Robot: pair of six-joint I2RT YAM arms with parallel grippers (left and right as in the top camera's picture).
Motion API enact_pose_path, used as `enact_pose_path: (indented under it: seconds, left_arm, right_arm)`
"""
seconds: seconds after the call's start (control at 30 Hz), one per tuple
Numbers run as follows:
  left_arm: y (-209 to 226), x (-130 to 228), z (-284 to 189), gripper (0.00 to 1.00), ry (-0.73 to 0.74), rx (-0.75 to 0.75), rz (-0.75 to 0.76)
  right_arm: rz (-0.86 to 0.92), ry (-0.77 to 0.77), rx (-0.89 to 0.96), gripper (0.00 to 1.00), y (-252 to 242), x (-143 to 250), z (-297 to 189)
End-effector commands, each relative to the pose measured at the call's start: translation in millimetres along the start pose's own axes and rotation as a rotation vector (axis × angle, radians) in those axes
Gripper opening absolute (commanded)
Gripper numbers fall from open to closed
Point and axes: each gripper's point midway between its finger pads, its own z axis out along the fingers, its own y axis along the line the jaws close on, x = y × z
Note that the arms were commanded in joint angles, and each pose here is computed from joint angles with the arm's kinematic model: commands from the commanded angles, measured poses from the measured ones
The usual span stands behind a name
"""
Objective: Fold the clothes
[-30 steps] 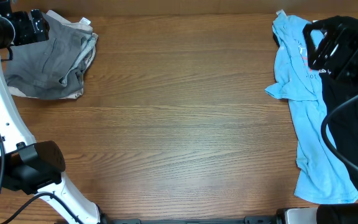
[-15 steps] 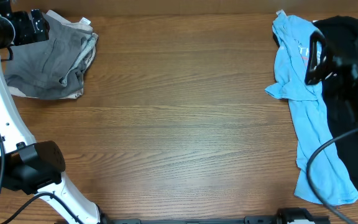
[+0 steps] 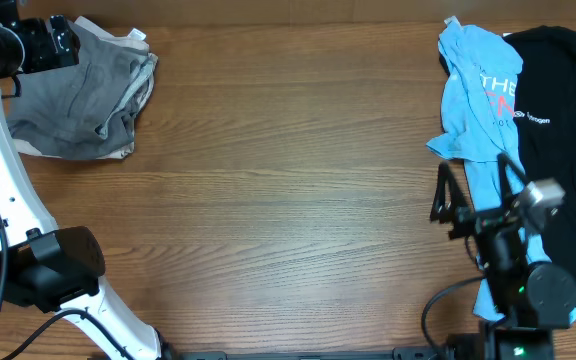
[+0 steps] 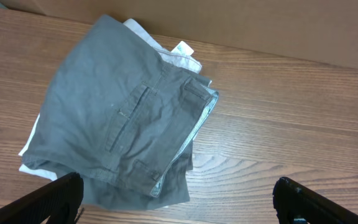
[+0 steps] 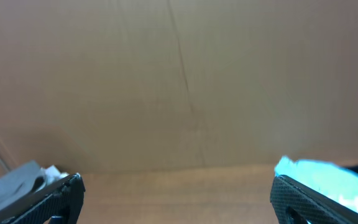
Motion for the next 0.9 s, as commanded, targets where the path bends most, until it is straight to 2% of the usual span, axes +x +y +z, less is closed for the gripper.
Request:
enact_pose_path:
  seconds: [0.0, 0.27, 0.53, 0.87]
  left_arm:
    - [-6, -5, -10, 1.00, -0.026, 0.015, 0.017]
    - [-6, -5, -10, 1.00, -0.026, 0.015, 0.017]
    - [-6, -5, -10, 1.00, -0.026, 0.015, 0.017]
    - [-6, -5, -10, 1.00, -0.026, 0.015, 0.016]
  right_arm:
    - [-0.005, -0.007, 0.012, 1.00, -7, 29, -13]
    - [-0.006, -0.038, 0.031, 1.00, -14, 67, -29]
    - [0.026, 0.118, 0.067, 1.00, -25, 117, -34]
    - [0.034, 0.124, 0.064, 1.00, -25, 118, -34]
